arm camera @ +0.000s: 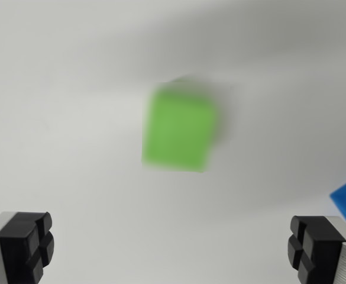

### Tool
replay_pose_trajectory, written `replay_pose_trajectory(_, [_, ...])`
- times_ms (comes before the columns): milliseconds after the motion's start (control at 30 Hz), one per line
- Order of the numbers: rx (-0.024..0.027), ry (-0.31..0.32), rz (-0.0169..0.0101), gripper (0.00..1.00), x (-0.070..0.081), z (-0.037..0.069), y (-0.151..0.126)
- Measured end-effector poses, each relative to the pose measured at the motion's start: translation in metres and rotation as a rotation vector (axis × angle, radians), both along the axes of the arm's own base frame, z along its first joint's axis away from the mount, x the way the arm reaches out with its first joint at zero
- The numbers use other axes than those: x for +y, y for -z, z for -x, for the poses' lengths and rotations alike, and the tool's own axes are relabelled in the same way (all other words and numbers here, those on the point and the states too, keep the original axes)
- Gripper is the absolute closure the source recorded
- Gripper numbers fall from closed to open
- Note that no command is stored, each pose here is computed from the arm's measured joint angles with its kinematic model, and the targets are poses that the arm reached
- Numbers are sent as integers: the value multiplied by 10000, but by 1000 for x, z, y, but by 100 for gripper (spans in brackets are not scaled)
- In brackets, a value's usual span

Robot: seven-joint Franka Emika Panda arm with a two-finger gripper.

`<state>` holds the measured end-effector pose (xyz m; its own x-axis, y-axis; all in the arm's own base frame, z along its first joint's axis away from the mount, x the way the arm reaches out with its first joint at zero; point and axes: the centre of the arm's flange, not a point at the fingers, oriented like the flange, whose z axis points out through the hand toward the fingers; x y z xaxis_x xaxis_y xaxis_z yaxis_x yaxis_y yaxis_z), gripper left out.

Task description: Stack cube

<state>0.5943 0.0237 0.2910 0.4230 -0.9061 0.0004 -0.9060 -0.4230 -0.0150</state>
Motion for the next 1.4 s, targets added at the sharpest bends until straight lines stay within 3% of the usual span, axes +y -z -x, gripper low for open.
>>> replay_pose_trajectory(300, [179, 884, 29, 0, 2, 0, 38])
replay_pose_trajectory(1167, [207, 976, 31, 0, 1, 1, 142])
replay_pose_trajectory(1400, [187, 976, 30, 0, 1, 1, 158])
